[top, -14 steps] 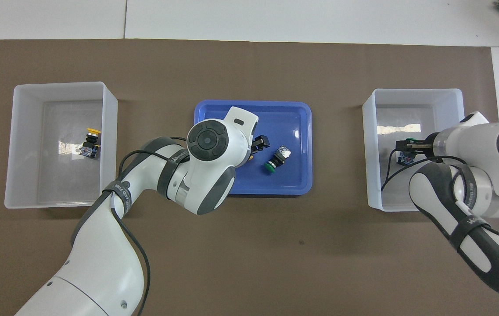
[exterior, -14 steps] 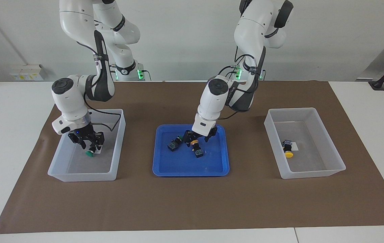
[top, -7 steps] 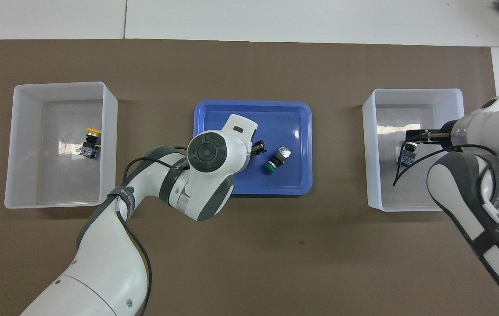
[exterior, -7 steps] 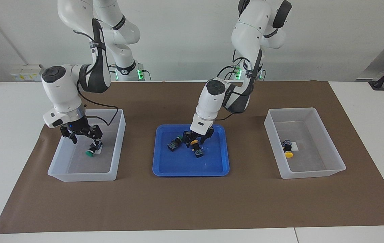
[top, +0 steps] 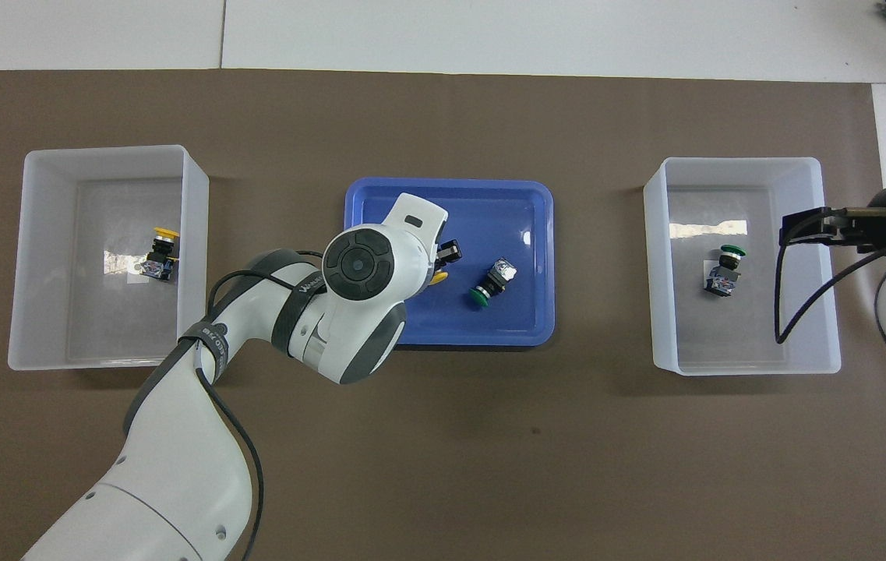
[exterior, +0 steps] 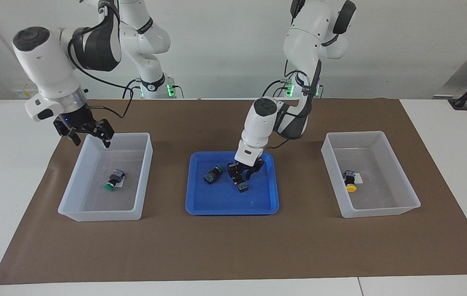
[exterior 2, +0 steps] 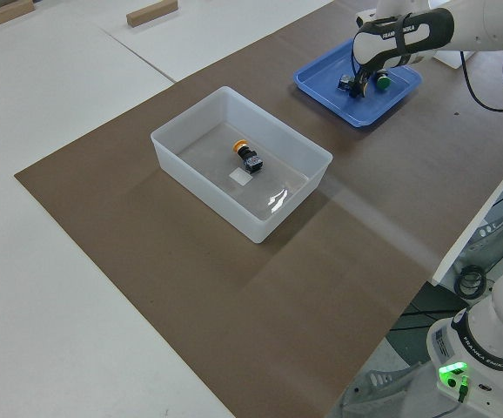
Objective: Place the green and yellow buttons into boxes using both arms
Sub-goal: 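Grasp the second yellow button with the left gripper while the right gripper withdraws, then carry the yellow button to the left bin while the right gripper reaches the tray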
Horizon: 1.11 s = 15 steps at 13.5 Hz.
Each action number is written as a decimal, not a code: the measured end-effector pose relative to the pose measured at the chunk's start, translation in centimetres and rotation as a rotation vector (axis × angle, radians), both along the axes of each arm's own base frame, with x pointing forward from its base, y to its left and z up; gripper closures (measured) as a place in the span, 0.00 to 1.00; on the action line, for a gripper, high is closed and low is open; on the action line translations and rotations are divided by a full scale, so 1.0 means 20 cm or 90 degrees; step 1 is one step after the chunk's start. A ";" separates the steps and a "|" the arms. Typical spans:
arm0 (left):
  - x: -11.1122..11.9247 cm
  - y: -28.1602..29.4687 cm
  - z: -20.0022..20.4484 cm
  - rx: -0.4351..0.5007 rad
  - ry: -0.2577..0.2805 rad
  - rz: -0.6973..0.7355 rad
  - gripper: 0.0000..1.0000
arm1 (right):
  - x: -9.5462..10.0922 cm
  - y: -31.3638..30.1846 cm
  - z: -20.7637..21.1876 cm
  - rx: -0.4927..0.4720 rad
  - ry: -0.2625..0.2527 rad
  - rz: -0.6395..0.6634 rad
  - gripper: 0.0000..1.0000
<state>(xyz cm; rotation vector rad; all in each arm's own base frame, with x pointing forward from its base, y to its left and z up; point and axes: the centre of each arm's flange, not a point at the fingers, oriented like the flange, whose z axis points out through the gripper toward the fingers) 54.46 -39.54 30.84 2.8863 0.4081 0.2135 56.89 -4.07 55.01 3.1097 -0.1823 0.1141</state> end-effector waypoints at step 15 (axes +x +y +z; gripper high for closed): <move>0.25 0.13 0.30 0.019 0.024 0.038 0.66 | -0.19 -0.03 0.43 0.005 0.036 -0.034 0.00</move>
